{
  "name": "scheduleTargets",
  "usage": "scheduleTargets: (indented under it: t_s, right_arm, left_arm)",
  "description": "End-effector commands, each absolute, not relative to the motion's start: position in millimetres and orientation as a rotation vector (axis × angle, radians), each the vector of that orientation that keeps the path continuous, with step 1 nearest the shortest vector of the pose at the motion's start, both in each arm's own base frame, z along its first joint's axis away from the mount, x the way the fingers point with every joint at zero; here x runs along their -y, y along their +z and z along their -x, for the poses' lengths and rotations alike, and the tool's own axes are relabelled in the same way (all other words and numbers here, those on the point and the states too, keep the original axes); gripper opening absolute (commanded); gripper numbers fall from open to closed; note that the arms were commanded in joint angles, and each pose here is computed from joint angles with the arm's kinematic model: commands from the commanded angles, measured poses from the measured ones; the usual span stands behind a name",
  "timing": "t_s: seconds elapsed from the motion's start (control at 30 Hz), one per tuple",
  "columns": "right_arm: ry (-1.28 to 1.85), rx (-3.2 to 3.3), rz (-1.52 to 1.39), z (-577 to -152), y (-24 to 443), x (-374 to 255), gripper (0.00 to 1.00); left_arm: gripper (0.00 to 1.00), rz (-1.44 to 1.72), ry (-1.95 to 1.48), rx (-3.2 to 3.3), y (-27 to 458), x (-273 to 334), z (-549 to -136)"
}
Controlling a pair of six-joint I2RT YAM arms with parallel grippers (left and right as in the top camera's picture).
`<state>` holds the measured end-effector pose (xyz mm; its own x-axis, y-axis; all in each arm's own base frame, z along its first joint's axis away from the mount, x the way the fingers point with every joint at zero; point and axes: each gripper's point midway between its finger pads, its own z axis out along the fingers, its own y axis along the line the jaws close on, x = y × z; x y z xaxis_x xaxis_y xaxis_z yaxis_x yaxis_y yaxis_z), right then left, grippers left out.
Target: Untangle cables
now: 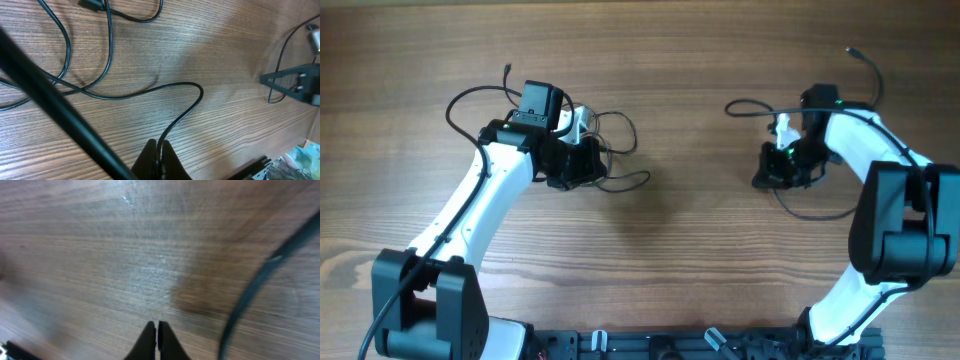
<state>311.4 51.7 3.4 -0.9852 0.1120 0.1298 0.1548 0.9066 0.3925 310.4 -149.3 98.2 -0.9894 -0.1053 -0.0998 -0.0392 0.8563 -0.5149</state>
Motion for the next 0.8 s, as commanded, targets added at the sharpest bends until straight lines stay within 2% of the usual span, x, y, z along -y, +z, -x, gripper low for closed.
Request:
scheduleTargets:
  t_s: [0.0,0.1,0.23,0.37,0.4,0.47,0.5,0.53,0.57,0.63,0.77]
  right_arm:
    - [-0.282,2.964,0.427,-303,-12,-17,0.04]
    - [0.234,2.906,0.676,-287,-12,40,0.04]
    - [0.618,2.856,0.860,-281,0,99,0.04]
    - [0.647,2.794,1.082,-279,9,140,0.04]
    - [0.577,2.801,1.127,-284,9,143,0.04]
    - [0.203,2.920,0.936,-305,5,112,0.04]
    - [-0.208,3.038,0.653,-326,5,70,0.08]
    - [-0.606,3.090,0.389,-341,16,28,0.21]
    - [-0.924,3.077,0.235,-349,33,-6,0.29]
    - [-1.105,3.042,0.134,-351,45,-32,0.38]
    - [-1.073,3.014,0.010,-345,43,-59,0.42]
  left_arm:
    - [0.04,0.111,-0.798,-2.896,101,150,-310]
    - [0.04,0.112,-0.798,-2.896,101,150,-310]
    - [0.04,0.112,-0.798,-2.897,101,150,-310]
    - [0.04,0.112,-0.798,-2.897,101,150,-310]
    - [0.04,0.111,-0.798,-2.896,101,150,-310]
    - [0.04,0.111,-0.798,-2.896,101,150,-310]
    - [0.04,0.111,-0.798,-2.895,101,150,-311]
    - [0.04,0.111,-0.798,-2.896,101,150,-310]
    - [0.04,0.111,-0.798,-2.896,101,150,-310]
    - [0.04,0.111,-0.798,-2.896,101,150,-310]
    - [0.04,0.111,-0.798,-2.896,101,150,-310]
